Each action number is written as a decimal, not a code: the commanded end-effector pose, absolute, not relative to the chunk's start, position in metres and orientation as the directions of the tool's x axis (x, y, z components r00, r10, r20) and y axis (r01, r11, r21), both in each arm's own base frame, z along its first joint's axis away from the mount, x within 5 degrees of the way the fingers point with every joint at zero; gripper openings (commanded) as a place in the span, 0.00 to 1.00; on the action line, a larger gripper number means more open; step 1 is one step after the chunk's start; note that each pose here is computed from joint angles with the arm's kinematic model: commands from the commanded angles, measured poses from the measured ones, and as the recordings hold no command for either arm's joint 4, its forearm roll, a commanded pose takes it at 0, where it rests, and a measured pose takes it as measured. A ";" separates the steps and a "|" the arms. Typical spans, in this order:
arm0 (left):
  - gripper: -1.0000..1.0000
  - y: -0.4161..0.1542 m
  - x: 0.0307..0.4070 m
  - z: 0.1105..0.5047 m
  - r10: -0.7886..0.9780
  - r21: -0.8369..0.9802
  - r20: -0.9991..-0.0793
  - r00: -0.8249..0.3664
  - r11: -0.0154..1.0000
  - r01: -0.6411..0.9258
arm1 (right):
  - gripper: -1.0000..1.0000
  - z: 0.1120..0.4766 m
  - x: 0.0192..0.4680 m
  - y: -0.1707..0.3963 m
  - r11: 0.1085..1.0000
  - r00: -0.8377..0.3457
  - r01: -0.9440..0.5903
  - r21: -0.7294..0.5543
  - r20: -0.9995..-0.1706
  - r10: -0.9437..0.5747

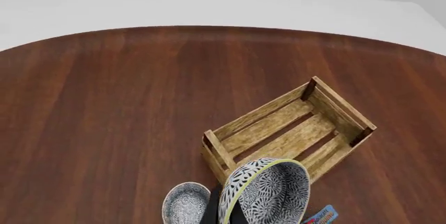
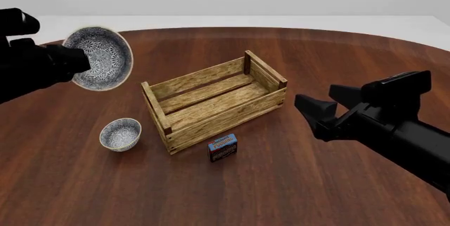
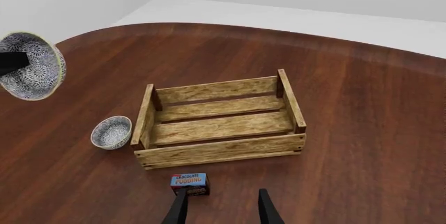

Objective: Stack the right bowl on the left bowl and place them in the tray.

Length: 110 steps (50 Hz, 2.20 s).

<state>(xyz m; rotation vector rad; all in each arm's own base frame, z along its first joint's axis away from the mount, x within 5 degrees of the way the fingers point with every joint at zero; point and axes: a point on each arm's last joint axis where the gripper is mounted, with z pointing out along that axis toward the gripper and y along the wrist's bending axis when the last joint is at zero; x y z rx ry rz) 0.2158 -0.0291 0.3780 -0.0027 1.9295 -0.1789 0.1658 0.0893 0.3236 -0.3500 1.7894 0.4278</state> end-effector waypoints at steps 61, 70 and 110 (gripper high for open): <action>0.00 -0.015 0.261 0.252 -0.218 -0.200 -0.769 -0.601 0.975 -0.098 | 1.00 0.326 0.165 0.089 0.886 -0.252 -0.451 0.106 -0.968 -0.012; 0.00 -0.012 0.272 0.232 -0.241 -0.208 -0.744 -0.623 0.970 -0.127 | 1.00 0.326 0.165 0.089 0.886 -0.252 -0.451 0.106 -0.968 -0.012; 0.00 -0.007 0.292 0.172 -0.282 -0.209 -0.673 -0.684 0.959 -0.189 | 1.00 0.326 0.165 0.089 0.886 -0.252 -0.451 0.106 -0.968 -0.012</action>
